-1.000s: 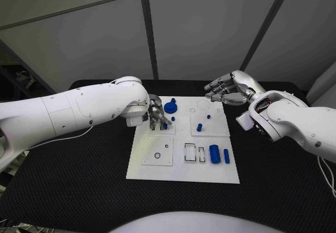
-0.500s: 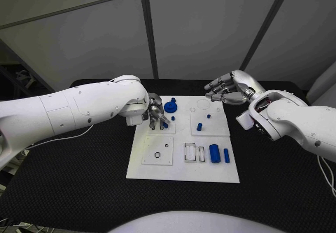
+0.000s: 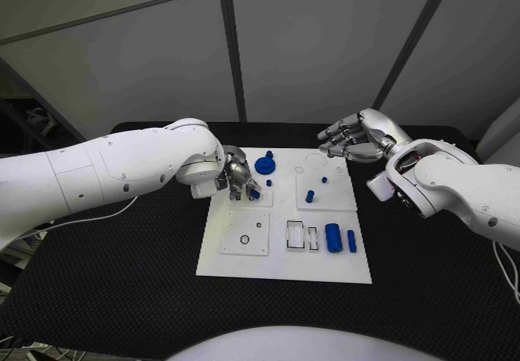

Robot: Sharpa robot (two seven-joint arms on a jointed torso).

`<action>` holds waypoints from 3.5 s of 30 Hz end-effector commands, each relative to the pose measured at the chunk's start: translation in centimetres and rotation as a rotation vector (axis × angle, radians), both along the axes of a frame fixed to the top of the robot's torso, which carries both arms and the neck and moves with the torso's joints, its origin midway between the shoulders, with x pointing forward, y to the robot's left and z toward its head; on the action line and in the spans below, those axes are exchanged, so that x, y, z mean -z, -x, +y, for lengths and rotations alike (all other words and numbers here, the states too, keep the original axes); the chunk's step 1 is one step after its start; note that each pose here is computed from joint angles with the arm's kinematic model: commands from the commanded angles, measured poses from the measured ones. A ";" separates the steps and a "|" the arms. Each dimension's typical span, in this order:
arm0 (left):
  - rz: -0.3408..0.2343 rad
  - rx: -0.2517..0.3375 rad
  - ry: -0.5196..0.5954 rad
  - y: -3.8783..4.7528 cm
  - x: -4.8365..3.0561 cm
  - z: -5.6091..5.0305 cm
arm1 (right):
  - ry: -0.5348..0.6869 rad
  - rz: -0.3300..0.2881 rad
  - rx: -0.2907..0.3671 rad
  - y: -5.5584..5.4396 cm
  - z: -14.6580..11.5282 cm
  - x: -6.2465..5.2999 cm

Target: Assemble the parts on the task board

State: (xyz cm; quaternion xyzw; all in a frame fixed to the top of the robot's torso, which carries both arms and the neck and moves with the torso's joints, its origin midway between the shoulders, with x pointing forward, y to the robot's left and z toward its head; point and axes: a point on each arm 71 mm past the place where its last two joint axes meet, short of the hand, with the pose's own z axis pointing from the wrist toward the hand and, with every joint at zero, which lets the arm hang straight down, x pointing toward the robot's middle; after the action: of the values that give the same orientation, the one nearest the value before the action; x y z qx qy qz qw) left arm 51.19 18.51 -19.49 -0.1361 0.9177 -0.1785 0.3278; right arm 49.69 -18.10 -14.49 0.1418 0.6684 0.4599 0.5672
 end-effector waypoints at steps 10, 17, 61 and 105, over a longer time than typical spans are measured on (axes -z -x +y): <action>-0.141 -0.042 0.007 0.50 -0.71 0.4 | 0.004 0.003 -0.007 -0.1 0.0 -0.1; -0.202 -0.068 -0.016 0.75 -0.37 0.5 | 0.004 0.003 -0.006 -0.1 0.0 -0.1; -0.180 -0.022 -0.122 1.41 1.46 -0.1 | 0.007 0.005 -0.006 -0.1 -0.2 0.0; -0.152 0.015 -0.166 1.70 1.75 -0.1 | 0.009 0.010 -0.017 -0.1 0.1 0.0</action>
State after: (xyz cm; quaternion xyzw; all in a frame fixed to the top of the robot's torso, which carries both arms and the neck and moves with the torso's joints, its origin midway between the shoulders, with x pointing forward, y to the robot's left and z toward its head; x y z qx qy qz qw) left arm 49.70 18.47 -20.86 -0.0974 0.8956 -0.1257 0.4155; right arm 49.85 -18.14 -14.67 0.1403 0.6752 0.4577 0.5612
